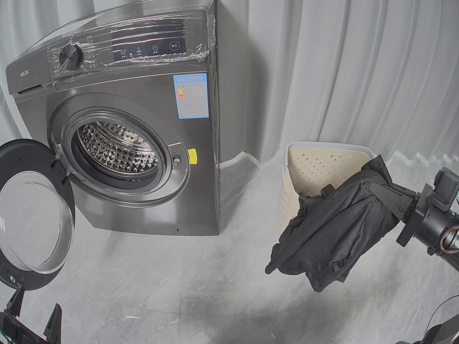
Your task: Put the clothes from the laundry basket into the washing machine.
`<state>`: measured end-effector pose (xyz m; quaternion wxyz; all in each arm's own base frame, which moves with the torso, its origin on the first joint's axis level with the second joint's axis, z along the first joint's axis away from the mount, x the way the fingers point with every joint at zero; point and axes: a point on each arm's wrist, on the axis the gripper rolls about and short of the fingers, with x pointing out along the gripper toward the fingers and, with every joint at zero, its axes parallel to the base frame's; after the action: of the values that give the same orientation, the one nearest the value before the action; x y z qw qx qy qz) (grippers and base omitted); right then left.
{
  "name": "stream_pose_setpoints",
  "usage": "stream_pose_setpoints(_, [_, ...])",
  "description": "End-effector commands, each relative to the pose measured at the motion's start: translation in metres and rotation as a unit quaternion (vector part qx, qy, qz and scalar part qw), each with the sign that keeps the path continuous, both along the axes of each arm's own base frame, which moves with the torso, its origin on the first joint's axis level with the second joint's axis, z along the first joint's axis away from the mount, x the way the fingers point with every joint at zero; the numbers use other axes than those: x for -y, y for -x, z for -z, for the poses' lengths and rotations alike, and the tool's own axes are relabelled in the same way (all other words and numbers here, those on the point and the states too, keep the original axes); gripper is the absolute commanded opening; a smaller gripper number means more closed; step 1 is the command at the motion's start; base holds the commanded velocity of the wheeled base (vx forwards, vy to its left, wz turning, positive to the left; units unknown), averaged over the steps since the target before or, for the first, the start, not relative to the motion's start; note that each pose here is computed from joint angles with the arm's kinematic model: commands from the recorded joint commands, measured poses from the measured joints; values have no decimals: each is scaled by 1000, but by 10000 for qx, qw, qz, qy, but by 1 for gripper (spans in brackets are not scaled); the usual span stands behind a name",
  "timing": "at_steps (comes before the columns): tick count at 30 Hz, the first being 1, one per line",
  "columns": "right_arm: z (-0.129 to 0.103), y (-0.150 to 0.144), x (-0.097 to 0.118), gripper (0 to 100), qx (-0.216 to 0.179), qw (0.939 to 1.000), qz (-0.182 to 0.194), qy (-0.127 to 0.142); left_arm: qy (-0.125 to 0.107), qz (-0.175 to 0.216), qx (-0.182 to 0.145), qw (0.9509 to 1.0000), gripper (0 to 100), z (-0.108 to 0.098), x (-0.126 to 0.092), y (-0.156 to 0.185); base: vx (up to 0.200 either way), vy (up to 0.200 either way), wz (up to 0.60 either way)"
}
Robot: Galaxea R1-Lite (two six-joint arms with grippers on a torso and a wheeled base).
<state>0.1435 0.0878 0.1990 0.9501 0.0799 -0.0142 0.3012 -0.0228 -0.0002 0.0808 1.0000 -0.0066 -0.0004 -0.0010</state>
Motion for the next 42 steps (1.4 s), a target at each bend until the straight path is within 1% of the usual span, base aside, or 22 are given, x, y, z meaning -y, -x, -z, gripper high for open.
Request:
stream_pose_setpoints(1, [0, 0, 0, 0, -10, 10000, -4, 0, 3, -2, 3, 10000, 100, 5, 0, 0, 0, 0, 0])
stream_pose_setpoints(4, [1, -1, 0, 0, -19, 10000, -3, 15, 3, -2, 3, 10000, 100, 5, 0, 0, 0, 0, 0])
stream_pose_setpoints(9, [0, -1, 0, 0, -6, 10000, 4, 7, 3, -2, 3, 10000, 100, 5, 0, 0, -200, 0, 0])
stream_pose_setpoints(18, [1, -1, 0, 0, -30, 10000, 4, 12, -5, -2, 3, 10000, 100, 5, 0, 0, 0, 0, 0])
stream_pose_setpoints(39, [3, -3, -1, 0, -113, 9999, 14, -27, 3, 13, 3, 10000, 100, 5, 0, 0, 0, 200, 0])
stream_pose_setpoints(42, [3, -3, -2, 0, -113, 9999, 6, -27, 3, 6, 3, 10000, 100, 5, 0, 0, 0, 0, 0])
